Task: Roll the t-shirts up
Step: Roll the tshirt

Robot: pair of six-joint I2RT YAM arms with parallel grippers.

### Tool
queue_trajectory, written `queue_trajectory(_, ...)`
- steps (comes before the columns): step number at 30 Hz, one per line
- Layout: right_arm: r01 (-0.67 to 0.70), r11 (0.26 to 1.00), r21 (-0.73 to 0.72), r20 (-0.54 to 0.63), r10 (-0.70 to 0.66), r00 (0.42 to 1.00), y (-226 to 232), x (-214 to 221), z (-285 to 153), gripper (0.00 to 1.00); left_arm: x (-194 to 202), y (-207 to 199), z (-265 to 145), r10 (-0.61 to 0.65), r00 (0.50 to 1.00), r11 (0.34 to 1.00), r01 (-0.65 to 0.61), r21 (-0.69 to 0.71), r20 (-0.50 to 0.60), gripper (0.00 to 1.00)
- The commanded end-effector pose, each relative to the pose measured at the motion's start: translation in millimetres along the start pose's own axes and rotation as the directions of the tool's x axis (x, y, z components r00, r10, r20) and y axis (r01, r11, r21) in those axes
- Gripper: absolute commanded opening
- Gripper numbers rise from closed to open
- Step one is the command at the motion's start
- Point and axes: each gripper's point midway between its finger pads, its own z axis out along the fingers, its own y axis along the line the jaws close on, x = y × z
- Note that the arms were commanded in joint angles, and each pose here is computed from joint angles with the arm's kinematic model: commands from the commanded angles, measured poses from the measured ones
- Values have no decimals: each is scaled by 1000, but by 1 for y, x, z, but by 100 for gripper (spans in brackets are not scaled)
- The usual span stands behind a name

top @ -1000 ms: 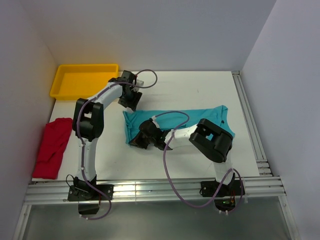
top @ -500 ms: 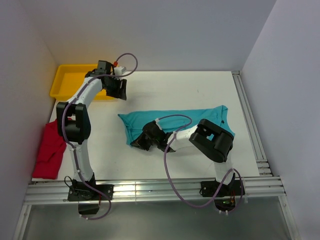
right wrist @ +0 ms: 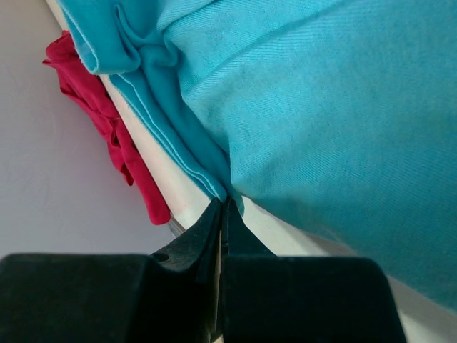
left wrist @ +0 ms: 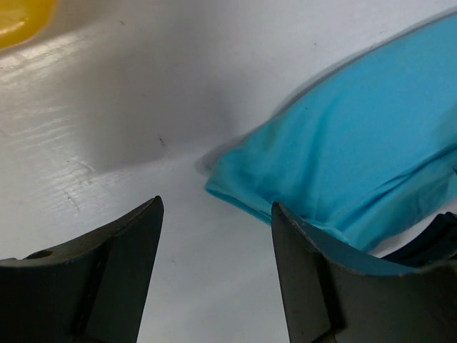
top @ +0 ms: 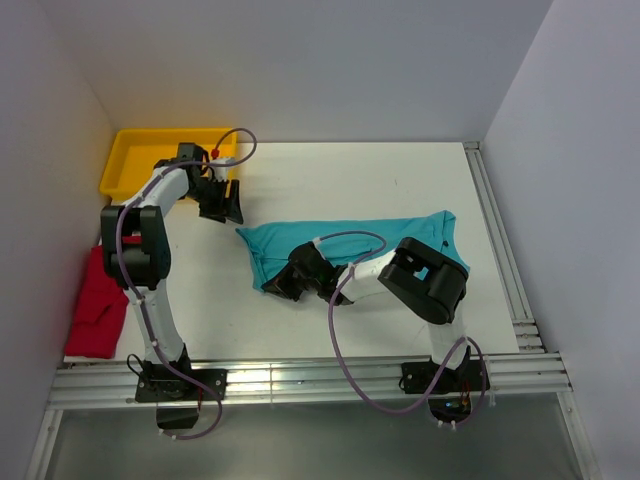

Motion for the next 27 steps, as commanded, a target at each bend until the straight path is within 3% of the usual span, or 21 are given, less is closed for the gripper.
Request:
queue_trajectory(1,-17,999,-33,12,18,1000,7,-6,-3,0,-13,-18,-7,26,998,997,-30,73,51,68)
queue_trajectory(18,-21,999,-30,7,21,1000,6,-6,-1,0,5,-7,29,-43,999,997,44,63,-13,69)
queue_trajectory(27,-9,999,-32,18,10,1000,10,-8,-4,0,8,-11,40,-42,999,997,44,58,-27,61)
